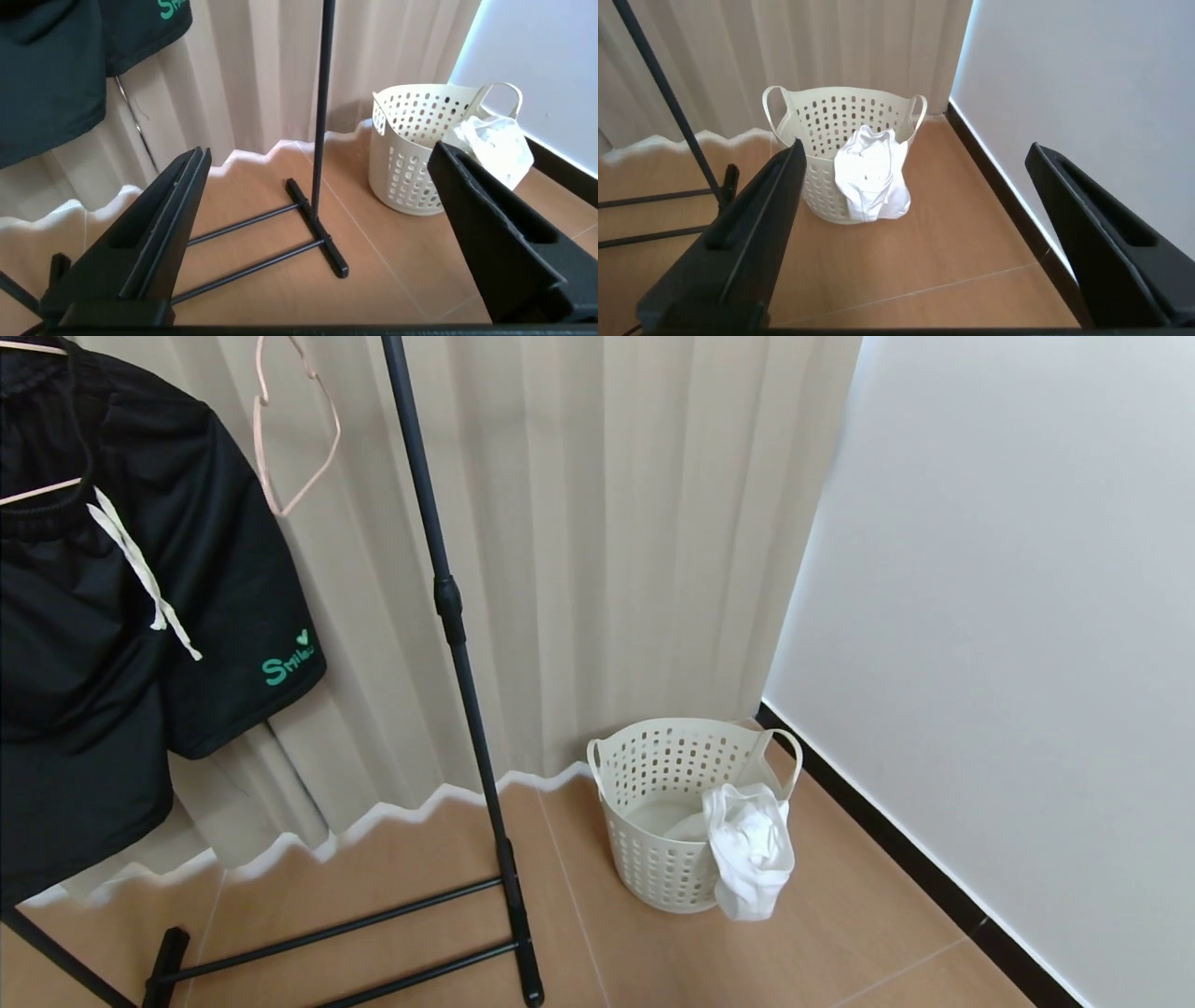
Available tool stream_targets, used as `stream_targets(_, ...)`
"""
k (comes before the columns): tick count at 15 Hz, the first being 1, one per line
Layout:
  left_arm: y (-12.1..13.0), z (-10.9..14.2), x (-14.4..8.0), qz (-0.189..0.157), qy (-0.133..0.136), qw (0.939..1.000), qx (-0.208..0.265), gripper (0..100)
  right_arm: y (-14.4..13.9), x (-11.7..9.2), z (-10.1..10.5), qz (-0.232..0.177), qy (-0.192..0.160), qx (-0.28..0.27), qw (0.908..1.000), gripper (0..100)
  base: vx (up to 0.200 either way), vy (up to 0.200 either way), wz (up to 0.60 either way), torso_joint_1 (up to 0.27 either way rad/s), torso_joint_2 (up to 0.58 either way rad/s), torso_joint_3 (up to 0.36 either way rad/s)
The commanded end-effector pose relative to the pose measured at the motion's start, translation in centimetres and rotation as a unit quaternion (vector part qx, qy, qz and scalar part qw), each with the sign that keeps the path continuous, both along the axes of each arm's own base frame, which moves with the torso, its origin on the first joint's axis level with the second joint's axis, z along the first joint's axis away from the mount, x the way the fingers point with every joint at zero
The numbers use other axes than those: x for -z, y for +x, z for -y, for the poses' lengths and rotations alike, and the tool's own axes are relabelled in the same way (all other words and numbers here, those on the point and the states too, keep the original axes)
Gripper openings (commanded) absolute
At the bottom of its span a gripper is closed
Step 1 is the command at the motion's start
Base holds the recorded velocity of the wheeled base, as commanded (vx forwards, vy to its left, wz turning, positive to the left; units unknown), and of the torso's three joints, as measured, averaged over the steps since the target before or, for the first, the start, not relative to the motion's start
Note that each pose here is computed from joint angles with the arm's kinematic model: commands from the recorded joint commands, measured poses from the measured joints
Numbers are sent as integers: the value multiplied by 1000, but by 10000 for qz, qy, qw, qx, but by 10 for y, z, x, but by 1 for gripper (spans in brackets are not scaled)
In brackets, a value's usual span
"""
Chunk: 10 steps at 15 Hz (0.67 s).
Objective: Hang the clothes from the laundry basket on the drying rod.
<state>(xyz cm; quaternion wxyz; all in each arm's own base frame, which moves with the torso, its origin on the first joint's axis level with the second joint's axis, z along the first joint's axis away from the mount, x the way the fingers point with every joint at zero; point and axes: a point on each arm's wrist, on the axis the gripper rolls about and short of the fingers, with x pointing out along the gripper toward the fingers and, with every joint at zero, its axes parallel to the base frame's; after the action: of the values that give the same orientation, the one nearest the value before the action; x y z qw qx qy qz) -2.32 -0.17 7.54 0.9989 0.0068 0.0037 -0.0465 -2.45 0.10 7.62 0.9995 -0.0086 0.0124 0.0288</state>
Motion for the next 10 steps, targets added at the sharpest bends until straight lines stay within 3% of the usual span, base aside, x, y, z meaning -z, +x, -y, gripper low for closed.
stream_targets(1,0,0,-1,2,0,10000,3,100,0,0,0,-4,-4,-4,10000,100,0,0,0,0,0,0)
stream_targets(4,0,0,0,-6,0,10000,-5,100,0,0,0,-11,-4,-4,10000,100,0,0,0,2,0,-65)
stream_targets(10,0,0,0,-6,0,10000,-5,100,0,0,0,-11,-4,-4,10000,100,0,0,0,1,2,-183)
